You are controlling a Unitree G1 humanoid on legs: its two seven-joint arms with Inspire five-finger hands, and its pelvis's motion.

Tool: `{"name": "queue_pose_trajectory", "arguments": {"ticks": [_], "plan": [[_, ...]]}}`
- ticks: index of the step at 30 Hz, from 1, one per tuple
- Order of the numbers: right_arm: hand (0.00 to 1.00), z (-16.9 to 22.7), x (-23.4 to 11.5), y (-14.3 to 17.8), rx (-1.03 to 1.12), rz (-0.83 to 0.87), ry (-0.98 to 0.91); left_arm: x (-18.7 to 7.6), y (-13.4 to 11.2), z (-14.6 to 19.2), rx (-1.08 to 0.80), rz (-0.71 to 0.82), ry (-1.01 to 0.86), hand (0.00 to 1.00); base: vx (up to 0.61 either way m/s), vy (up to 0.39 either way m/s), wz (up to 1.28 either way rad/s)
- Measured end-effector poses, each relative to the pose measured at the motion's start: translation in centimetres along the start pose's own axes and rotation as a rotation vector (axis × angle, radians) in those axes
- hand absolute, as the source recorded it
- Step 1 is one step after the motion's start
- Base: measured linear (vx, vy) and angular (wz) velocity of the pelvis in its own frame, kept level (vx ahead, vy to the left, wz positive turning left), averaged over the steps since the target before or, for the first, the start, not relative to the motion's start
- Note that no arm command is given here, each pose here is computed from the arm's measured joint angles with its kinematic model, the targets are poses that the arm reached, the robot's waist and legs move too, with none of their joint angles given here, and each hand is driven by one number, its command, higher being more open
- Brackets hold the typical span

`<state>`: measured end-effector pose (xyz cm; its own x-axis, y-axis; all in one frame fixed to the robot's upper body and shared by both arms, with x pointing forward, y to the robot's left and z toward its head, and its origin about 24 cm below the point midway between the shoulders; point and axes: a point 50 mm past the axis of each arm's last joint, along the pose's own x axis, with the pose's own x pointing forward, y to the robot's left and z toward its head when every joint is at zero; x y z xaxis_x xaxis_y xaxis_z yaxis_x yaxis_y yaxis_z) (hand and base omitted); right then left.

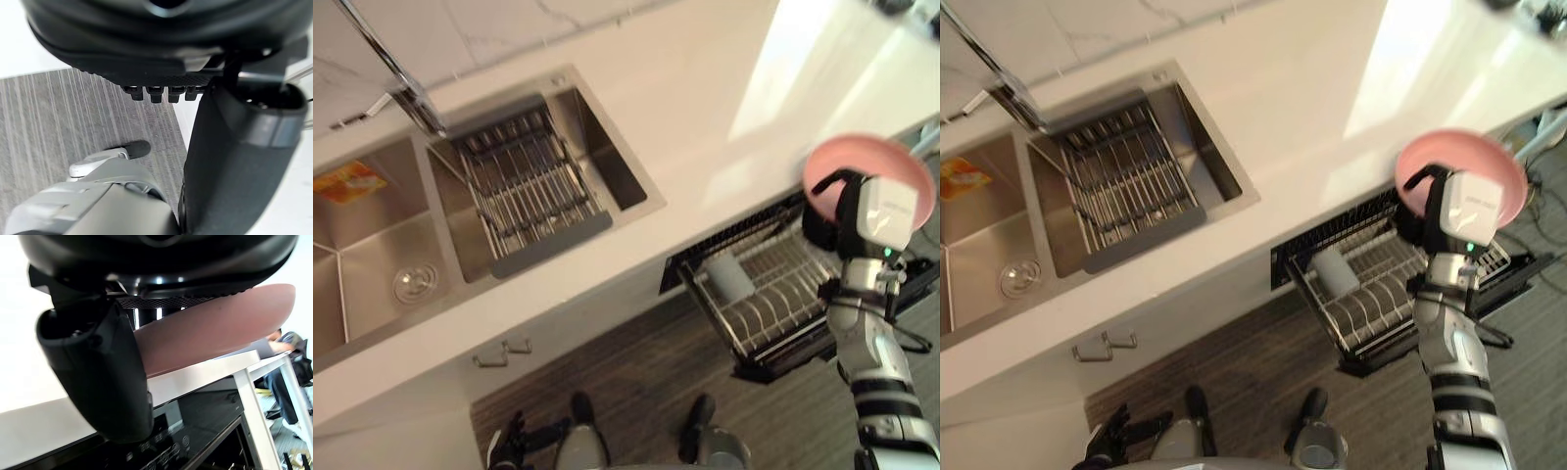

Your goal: Walk over to the sink, pick up the cup, carry it to the dishwasher, place the cup inside the dishwasher, then close the dishwasher door

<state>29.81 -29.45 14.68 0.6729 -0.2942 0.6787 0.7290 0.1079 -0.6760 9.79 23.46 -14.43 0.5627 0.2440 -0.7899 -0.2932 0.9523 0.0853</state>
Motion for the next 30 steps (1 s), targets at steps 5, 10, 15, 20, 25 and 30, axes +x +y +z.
{"name": "queue_pose_trajectory", "arguments": {"ticks": [5,10,15,20,25,30], "plan": [[0.0,0.1,1.9,-1.4,0.004,-0.17,0.035,0.3,-0.8,1.2,-0.03,-0.029,-0.055,1.0,-0.02,0.033,-0.02],[0.0,0.1,1.8,-2.0,0.01,-0.319,0.064,0.5,-1.9,2.1,-0.008,-0.07,-0.117,1.0,0.0,0.005,-0.01],[0.0,-0.6,1.2,-2.2,-0.017,-0.367,0.098,0.4,-2.5,3.4,-0.03,-0.086,-0.197,1.0,0.01,0.002,0.0],[0.0,-0.9,0.1,-2.8,-0.018,-0.378,0.1,0.3,-2.6,4.4,-0.042,-0.06,-0.253,1.0,0.02,-0.001,-0.02],[0.0,-1.0,-0.3,-4.5,-0.005,-0.441,0.091,0.2,-3.1,4.8,-0.052,-0.038,-0.276,1.0,0.01,0.003,-0.01],[0.0,-2.9,-2.7,-4.2,-0.005,-0.396,0.185,-0.1,-2.9,3.7,-0.022,-0.028,-0.246,1.0,0.01,0.001,0.03]]}}
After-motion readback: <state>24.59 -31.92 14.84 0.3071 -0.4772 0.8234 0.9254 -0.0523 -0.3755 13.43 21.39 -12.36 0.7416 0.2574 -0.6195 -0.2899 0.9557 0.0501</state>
